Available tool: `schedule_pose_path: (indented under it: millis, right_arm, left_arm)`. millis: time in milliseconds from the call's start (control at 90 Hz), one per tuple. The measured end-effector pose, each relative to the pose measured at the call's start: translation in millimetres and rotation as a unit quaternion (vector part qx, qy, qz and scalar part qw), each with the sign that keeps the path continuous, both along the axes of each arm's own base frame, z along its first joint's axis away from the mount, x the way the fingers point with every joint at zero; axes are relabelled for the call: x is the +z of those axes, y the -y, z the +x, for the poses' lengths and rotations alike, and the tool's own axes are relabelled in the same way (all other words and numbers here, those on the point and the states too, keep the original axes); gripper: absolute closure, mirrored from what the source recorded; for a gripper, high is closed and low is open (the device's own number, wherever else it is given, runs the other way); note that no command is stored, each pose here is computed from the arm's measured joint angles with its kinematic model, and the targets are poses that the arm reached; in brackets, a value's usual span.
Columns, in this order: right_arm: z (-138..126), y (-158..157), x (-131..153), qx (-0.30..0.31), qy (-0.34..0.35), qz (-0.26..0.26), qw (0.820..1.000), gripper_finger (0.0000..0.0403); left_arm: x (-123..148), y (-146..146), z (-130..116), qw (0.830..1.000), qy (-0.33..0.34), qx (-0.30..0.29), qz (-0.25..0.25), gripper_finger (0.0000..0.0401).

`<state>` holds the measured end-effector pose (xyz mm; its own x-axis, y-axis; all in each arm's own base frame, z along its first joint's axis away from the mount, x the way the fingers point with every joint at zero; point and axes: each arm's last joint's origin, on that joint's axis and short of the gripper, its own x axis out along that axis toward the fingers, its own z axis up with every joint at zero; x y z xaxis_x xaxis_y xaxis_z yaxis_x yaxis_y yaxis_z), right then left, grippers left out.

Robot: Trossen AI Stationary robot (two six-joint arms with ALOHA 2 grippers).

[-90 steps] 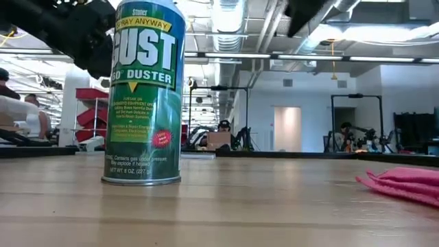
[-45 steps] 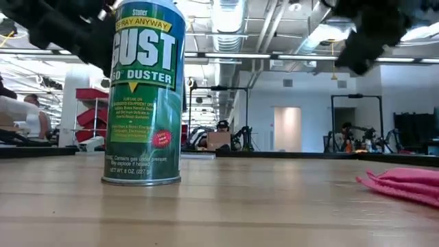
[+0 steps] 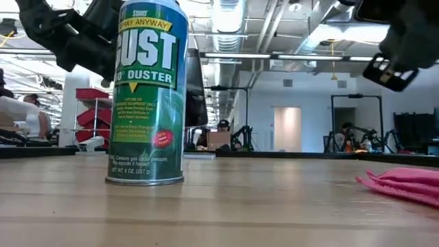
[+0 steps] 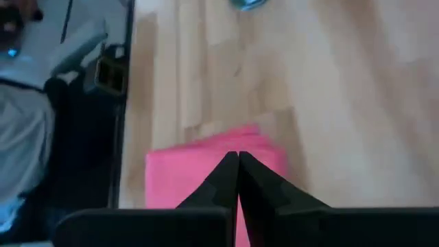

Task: Apply microfiber cloth
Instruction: Wipe the front of the pink cellphone with the pink microfiber towel

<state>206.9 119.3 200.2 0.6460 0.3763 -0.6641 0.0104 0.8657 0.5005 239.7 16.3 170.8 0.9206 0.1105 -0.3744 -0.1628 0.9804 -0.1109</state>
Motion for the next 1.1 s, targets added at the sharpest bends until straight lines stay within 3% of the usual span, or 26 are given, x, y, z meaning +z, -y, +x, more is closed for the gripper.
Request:
schedule_pose_path:
  millis: [222, 622, 878, 1100]
  right_arm:
    - [10.0, -20.4, -22.1, 0.019, -0.039, 0.046, 0.998, 0.0318]
    - [14.8, -27.0, -55.5, -0.013, -0.163, 0.001, 0.987, 0.0165]
    - [22.4, -30.8, -70.2, -0.034, -0.204, -0.032, 0.978, 0.0148]
    - [35.0, -32.7, -91.0, -0.073, -0.18, -0.071, 0.978, 0.0152]
  left_arm:
    - [2.9, 0.4, 1.1, 1.0, 0.015, -0.008, -0.001, 0.0399]
    - [1.9, 0.9, 0.6, 1.0, 0.009, -0.016, 0.004, 0.0399]
    - [1.3, 0.9, 0.4, 1.0, 0.006, -0.017, 0.003, 0.0396]
    - [1.2, 1.5, 0.4, 1.0, 0.006, -0.014, -0.008, 0.0395]
